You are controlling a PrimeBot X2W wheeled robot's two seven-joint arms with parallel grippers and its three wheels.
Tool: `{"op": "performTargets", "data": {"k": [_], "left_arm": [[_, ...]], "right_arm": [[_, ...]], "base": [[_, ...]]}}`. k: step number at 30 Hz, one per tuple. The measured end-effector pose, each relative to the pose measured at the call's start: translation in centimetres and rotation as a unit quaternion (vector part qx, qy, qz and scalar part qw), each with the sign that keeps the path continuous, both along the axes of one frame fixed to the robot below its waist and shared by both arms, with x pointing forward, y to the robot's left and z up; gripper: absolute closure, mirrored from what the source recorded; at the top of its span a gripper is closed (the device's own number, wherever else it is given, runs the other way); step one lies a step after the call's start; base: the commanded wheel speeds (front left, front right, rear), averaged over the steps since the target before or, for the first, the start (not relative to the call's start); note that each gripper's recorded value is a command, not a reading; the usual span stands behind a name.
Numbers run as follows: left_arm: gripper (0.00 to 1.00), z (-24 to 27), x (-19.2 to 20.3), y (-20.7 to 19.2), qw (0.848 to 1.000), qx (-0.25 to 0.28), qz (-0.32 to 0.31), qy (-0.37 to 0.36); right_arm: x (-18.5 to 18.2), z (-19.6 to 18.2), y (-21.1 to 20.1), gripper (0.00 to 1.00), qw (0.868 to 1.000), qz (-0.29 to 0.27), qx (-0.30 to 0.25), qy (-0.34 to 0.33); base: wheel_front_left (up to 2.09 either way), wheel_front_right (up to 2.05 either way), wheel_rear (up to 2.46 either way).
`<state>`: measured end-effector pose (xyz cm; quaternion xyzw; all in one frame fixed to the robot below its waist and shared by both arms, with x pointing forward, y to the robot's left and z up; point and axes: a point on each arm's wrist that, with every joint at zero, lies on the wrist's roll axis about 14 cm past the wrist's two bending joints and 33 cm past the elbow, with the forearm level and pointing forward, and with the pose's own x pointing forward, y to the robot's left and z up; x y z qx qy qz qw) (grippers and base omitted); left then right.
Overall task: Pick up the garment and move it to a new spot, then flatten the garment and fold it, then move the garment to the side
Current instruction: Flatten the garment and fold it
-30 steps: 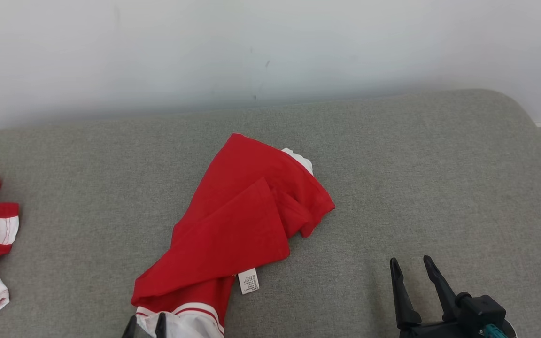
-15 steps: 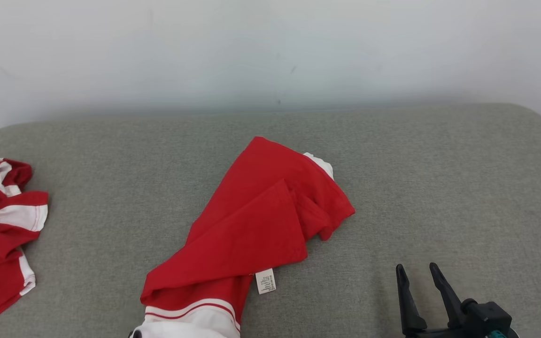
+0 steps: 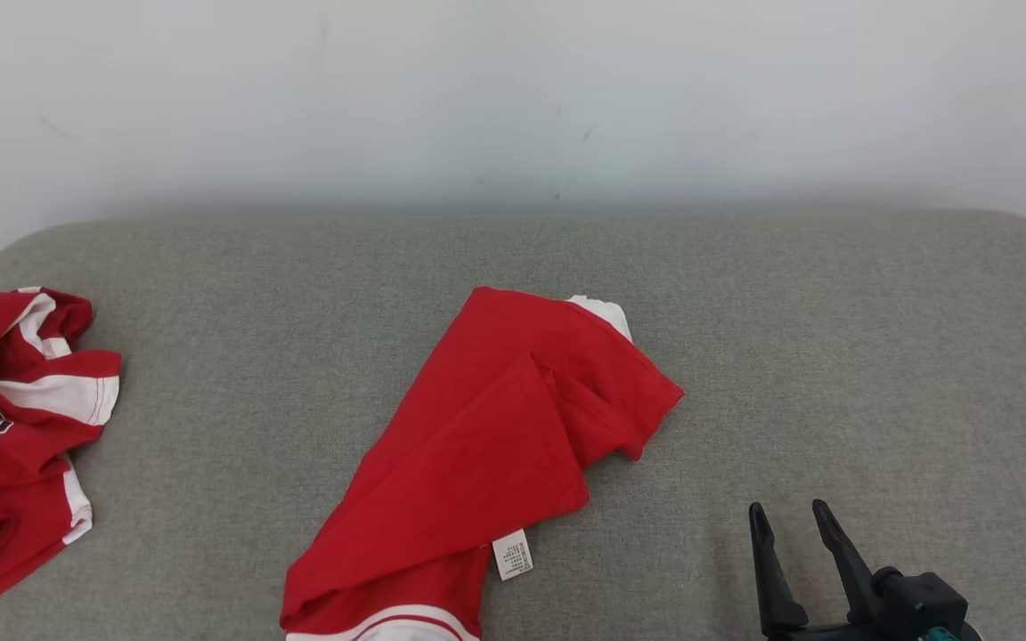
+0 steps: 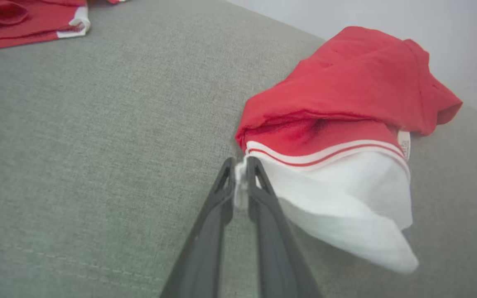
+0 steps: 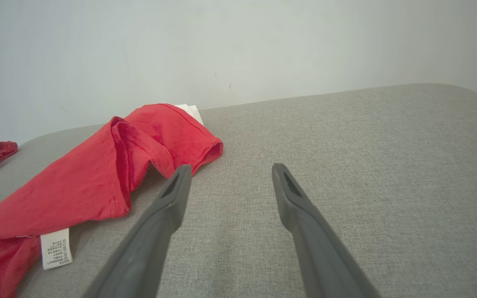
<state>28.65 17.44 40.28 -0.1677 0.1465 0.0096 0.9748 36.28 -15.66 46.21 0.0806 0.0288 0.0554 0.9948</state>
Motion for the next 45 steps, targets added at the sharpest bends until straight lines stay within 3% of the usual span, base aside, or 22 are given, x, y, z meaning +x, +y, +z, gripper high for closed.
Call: {"op": "performTargets", "data": {"k": [13,23,38,45], "left_arm": [[0.00,6.4,4.6,1.6,0.992,0.039,0.020,-0.122],[0.00,7.2,5.1,2.1,0.987,0.082,0.026,-0.136],[0.00,6.9,3.8,3.7,0.987,0.078,0.059,-0.128],[0.00,6.8,3.0,4.5,0.987,0.071,0.079,-0.123]], "right_arm": [[-0.4,0.2,-0.2,0.00,1.000,-0.003,-0.001,-0.003],[-0.6,-0.1,0.3,0.00,1.000,0.005,-0.002,0.002],[2.1,-0.9,8.3,0.00,0.991,0.130,-0.011,0.019],[3.3,-3.6,11.2,0.00,0.982,0.176,-0.020,0.071]], "base": [[0.00,0.00,0.00],[0.00,0.00,0.00],[0.00,0.00,0.00],[0.00,0.00,0.00]]}}
